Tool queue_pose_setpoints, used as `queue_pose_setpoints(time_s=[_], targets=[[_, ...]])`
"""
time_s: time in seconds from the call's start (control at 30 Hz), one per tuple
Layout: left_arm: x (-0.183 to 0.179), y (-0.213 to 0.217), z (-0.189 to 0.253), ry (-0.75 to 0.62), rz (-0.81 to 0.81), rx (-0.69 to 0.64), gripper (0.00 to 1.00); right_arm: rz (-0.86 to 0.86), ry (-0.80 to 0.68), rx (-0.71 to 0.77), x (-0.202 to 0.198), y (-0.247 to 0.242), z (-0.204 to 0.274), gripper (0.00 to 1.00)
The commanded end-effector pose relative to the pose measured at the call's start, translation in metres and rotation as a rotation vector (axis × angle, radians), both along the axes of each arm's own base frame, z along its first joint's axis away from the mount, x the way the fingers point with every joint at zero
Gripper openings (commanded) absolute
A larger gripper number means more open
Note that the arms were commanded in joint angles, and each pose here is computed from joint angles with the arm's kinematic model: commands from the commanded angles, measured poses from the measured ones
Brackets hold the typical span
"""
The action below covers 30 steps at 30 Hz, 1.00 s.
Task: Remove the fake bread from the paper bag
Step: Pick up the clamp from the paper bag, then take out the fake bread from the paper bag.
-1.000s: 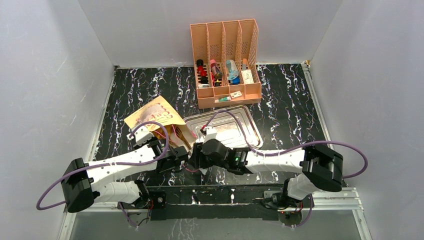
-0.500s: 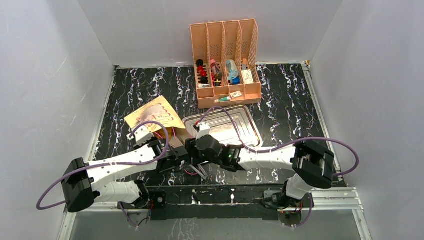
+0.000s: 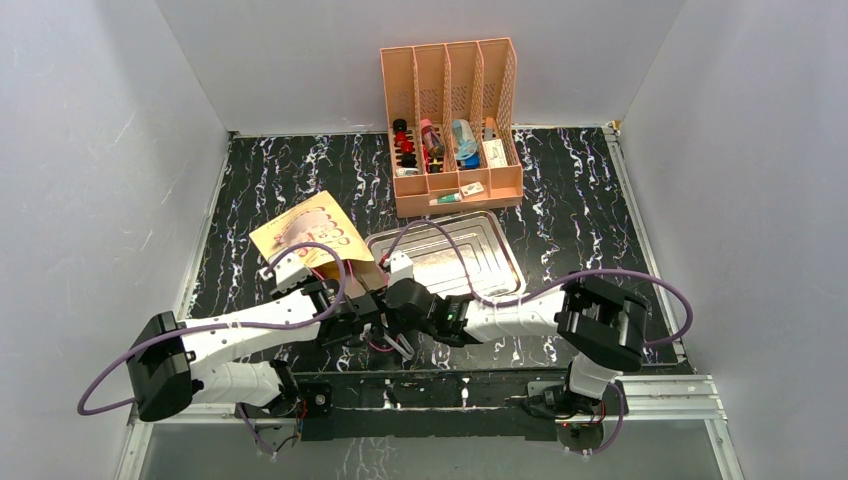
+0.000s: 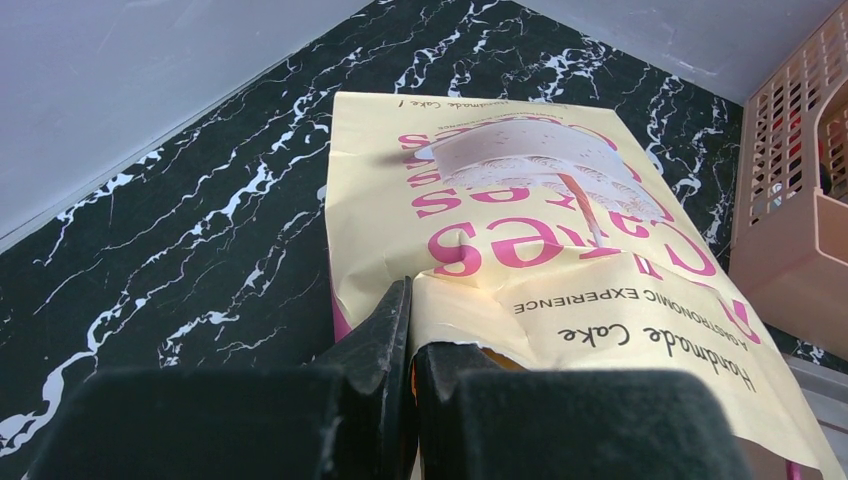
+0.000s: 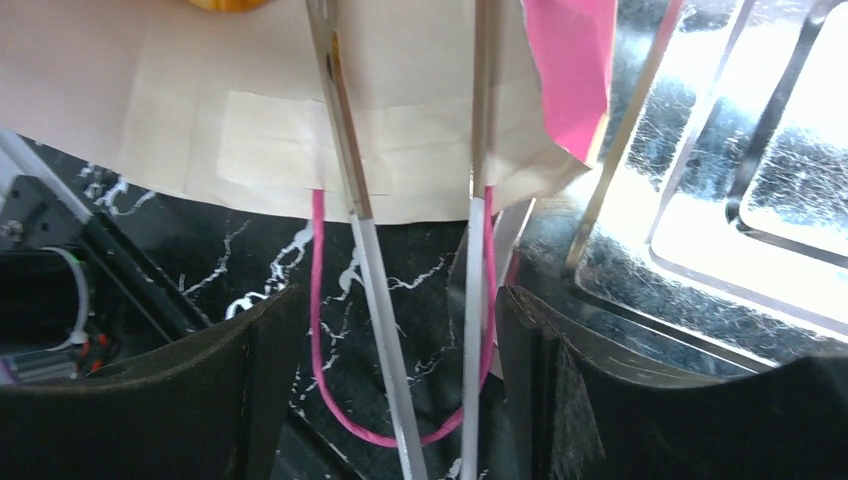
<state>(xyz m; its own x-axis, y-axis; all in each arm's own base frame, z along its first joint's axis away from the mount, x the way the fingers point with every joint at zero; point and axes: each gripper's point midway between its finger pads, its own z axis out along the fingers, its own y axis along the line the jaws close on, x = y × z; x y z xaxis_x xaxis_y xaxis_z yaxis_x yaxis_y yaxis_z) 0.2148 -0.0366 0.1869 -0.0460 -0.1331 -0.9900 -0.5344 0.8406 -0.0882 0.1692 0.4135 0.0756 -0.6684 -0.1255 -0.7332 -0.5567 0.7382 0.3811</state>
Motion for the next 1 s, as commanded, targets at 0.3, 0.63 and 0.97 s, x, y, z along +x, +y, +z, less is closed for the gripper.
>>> queue_pose_setpoints(time_s=[0.3,0.63,0.97], targets=[[0.009,-0.017,0.004,-0.214,0.024,-0.329,0.0,0.015,-0.122,-0.021,0.005,0.007,-0.005,0.68],[0.008,-0.019,0.002,-0.21,0.018,-0.334,0.0,0.017,-0.133,-0.077,0.006,0.011,-0.035,0.66],[0.007,-0.018,-0.001,-0.205,0.018,-0.332,0.0,0.017,-0.148,-0.032,0.006,0.013,-0.025,0.42]])
